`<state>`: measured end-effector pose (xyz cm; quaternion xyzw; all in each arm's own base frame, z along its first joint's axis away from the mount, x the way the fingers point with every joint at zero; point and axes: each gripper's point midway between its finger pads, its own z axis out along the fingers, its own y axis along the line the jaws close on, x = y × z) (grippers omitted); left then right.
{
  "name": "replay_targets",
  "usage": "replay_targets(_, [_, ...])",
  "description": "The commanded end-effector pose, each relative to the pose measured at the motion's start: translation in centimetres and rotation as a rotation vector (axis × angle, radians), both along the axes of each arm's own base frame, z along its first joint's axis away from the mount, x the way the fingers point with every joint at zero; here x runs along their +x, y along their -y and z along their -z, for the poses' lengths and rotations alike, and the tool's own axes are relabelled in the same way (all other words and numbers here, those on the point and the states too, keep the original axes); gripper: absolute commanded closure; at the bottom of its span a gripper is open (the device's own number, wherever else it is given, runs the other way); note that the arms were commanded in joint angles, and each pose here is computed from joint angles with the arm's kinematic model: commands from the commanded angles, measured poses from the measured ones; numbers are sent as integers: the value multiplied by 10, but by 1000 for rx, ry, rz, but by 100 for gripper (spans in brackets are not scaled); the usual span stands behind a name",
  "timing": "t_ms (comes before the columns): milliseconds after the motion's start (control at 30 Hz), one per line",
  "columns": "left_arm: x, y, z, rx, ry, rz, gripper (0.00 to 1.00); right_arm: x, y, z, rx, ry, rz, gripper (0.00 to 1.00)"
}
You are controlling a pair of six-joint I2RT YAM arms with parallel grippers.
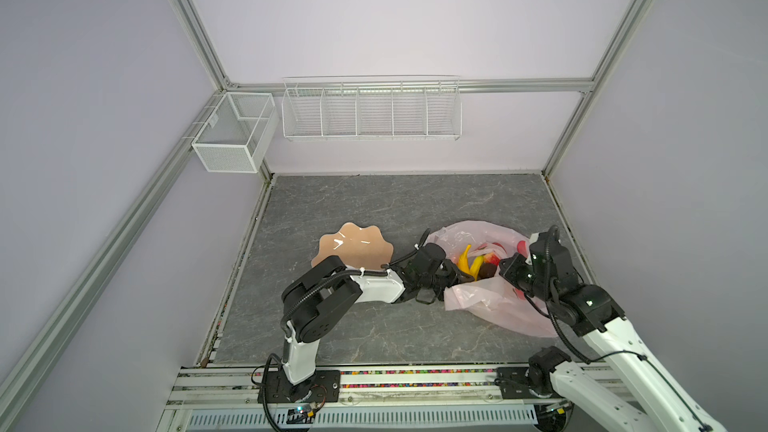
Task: Place the fruits into the plastic bag
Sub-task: 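Push the banana down into the bag and open the left gripper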
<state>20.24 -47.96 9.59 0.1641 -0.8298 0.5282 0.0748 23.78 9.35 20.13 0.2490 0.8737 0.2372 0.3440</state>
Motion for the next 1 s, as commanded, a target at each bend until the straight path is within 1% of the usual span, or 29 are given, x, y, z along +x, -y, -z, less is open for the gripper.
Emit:
replay_targets(0, [-4, 18, -9, -73, -37, 19, 99, -1, 1, -12, 15, 26, -2, 88])
replay_targets(400, [-10, 40, -8, -82, -60, 79, 100, -2, 2, -13, 13, 30, 3, 88])
replay_targets(567, [-12, 23, -11, -50, -40, 59, 100, 0, 5, -18, 4, 44, 15, 88])
replay_targets(700, [-17, 8, -6, -24, -49, 55, 100, 1, 6, -22, -7, 58, 17, 88])
replay_targets(833, [-23, -2, 2, 18, -70, 80, 100, 4, 5, -27, -5, 64, 15, 88])
replay_targets(967, [-30, -15, 5, 109, -61, 143, 100, 7, 2, -31, 1, 68, 6, 88])
